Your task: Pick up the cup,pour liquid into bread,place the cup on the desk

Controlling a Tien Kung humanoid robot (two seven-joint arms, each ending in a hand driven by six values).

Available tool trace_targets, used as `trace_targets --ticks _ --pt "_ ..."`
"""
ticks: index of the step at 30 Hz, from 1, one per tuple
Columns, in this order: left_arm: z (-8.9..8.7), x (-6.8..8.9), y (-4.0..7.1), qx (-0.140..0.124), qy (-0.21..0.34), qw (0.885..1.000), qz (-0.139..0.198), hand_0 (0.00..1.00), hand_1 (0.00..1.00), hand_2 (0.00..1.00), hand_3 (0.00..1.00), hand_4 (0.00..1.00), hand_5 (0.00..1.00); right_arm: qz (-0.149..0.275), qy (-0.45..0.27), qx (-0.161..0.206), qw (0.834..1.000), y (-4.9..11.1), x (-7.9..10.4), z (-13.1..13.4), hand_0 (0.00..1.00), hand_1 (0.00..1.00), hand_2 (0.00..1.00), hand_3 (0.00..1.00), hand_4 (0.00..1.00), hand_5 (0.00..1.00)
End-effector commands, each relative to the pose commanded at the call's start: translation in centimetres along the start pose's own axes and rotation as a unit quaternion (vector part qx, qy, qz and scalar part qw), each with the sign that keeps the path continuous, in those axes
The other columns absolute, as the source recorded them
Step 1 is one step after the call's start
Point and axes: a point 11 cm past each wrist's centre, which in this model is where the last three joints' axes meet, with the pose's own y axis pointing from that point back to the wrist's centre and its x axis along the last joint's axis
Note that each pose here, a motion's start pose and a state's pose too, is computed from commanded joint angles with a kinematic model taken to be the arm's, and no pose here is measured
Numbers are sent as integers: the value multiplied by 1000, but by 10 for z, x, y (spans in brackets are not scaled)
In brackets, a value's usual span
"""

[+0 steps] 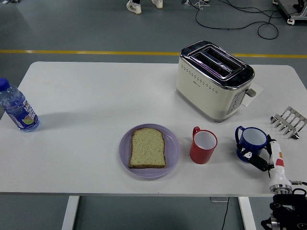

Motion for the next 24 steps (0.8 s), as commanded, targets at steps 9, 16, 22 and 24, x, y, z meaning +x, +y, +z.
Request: trace_targets --ticks 9,16,22,24 --pt "0 0 0 0 -2 1000 0 645 603 585 526 295 763 -5 5 9 1000 0 0 -3 817 606 802 900 898 179" --pt "0 0 0 0 -2 1000 0 648 604 585 525 293 763 -8 0 20 1000 2 2 -7 835 630 839 945 912 173" --pt "0 0 0 0 -4 1000 0 645 605 586 526 294 763 -22 8 16 1000 2 -1 -7 862 679 873 997 939 139" --pt "0 0 0 0 -3 1000 0 645 605 586 526 294 763 -22 10 11 1000 2 -1 -5 862 679 873 997 939 139"
